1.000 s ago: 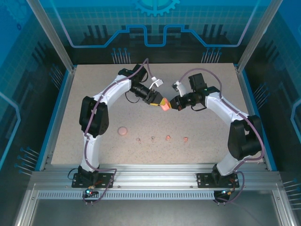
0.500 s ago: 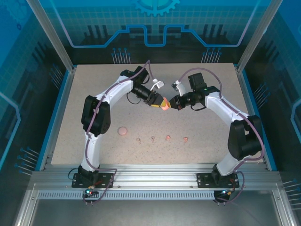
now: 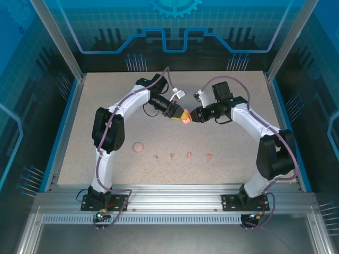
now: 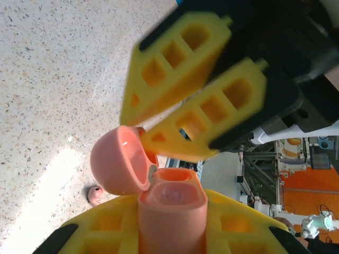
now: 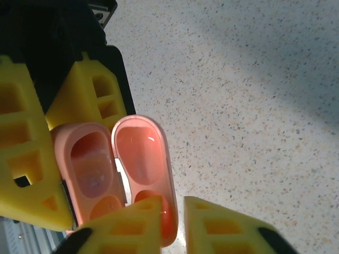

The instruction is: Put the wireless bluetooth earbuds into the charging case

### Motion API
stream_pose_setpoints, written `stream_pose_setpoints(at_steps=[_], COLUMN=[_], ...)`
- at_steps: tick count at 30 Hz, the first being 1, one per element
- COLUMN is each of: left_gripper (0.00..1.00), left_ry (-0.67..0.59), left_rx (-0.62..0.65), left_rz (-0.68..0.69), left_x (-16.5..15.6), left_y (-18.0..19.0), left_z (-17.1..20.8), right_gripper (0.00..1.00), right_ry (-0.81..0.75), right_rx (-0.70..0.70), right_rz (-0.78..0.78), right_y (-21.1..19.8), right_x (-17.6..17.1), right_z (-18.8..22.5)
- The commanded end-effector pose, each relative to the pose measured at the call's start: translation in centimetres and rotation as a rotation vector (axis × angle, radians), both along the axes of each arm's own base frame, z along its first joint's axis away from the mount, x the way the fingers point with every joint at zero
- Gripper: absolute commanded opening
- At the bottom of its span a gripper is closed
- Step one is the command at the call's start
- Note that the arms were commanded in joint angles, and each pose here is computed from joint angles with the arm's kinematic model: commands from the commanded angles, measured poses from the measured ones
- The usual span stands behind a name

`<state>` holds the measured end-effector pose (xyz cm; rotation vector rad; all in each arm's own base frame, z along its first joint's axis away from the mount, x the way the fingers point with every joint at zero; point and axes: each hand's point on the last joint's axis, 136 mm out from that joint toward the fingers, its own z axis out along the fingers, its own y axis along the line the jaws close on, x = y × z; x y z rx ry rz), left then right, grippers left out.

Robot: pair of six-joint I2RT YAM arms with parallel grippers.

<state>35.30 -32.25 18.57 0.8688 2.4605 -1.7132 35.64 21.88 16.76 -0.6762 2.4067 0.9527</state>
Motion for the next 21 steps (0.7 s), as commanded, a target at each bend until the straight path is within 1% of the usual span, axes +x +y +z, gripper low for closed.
stream_pose_setpoints(at_steps=[1,3,5,6,8,9,12,14,16,18,21], left_gripper=[0.00,0.00,0.00,0.00,0.00,0.00,0.00,0.00,0.00,0.00,0.00], left_ry=[-0.015,-0.043,-0.078,-0.102,-0.154,-0.184,-0.284,-0.346,-0.412,-0.466,-0.588], left_rx=[-0.012,-0.002,0.010,0.013,0.027,0.031,0.019,0.007,-0.020,-0.043,-0.089], left_rz=[-0.004,0.019,0.053,0.071,0.109,0.133,0.201,0.253,0.302,0.347,0.438], left_x=[-0.2,0.1,0.5,0.7,0.9,1.0,1.4,1.6,1.6,1.6,1.5], left_y=[0.0,0.3,0.7,0.9,1.3,1.4,1.8,2.2,2.6,3.0,3.8], left_z=[0.5,0.5,0.4,0.6,0.8,1.0,1.9,2.6,3.7,4.6,6.0], right_gripper=[0.40,0.55,0.66,0.74,0.94,1.00,1.00,1.00,1.00,1.00,1.00], right_ry=[-0.038,-0.049,-0.059,-0.060,-0.060,-0.062,-0.081,-0.100,-0.109,-0.102,-0.024], right_rx=[0.035,0.049,0.049,0.035,-0.003,-0.036,-0.135,-0.187,-0.211,-0.175,-0.079], right_rz=[-0.079,-0.137,-0.206,-0.245,-0.317,-0.357,-0.475,-0.584,-0.738,-0.805,-0.789], right_y=[-1.0,-2.2,-3.8,-4.7,-6.4,-7.3,-9.9,-11.9,-14.2,-15.2,-15.6], right_x=[1.4,1.5,1.4,1.3,0.9,0.7,0.2,0.0,-0.4,-0.6,-1.0], right_z=[2.7,4.0,5.0,5.3,5.6,5.6,5.8,6.4,7.0,7.3,6.5])
